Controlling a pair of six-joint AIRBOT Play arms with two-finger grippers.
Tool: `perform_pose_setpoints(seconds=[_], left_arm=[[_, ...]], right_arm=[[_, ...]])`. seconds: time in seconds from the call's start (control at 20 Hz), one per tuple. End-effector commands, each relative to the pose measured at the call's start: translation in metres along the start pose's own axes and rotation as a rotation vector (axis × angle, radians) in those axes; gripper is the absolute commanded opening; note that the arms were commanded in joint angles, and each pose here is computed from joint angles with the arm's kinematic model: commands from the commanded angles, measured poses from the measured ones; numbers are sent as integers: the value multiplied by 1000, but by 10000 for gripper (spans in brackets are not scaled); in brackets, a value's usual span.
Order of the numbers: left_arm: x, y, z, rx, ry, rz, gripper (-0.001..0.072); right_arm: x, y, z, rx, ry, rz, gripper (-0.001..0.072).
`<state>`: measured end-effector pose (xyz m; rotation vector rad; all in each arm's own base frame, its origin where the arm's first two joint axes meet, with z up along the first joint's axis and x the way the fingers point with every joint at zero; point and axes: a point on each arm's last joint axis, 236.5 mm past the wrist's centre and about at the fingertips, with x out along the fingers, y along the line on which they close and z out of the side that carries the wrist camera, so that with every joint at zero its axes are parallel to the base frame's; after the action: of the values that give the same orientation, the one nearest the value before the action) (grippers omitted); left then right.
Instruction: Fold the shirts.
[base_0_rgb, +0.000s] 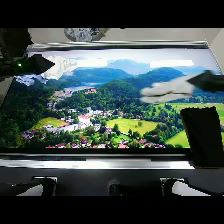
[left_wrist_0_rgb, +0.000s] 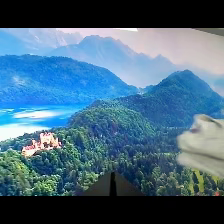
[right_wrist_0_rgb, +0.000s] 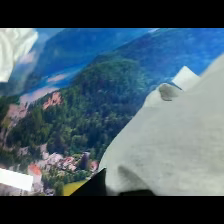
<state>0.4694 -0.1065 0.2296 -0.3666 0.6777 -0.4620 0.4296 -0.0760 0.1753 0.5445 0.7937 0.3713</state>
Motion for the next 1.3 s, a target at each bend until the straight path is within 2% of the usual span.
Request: perform_pose_setpoints(seconds=[0.0,0.25,0.55,0.75,1.0,1.15,1.2,1.25], left_arm=[[0,0,0,1,1,0,41],[0,-2,-8,19,32,-8,41],[0,-3,-13,26,56,-14,41],[0,-3,-13,26,55,-13,41],[0,-3,-13,26,56,-14,41],[0,-3,-13,26,55,-14,41],[0,-3,-13,25,56,-14,40],[0,-3,-13,25,55,-14,41]], right_arm=[[-88,-31,0,67,-73,-128,50],[-161,-69,-22,171,-138,-248,50],[-199,-127,-87,323,33,-516,49],[-192,-142,-101,392,35,-536,50],[-178,-166,-239,581,320,-708,51],[-147,-172,-290,656,362,-697,55],[-139,-175,-300,684,366,-693,71],[-138,-178,-304,682,368,-701,189]])
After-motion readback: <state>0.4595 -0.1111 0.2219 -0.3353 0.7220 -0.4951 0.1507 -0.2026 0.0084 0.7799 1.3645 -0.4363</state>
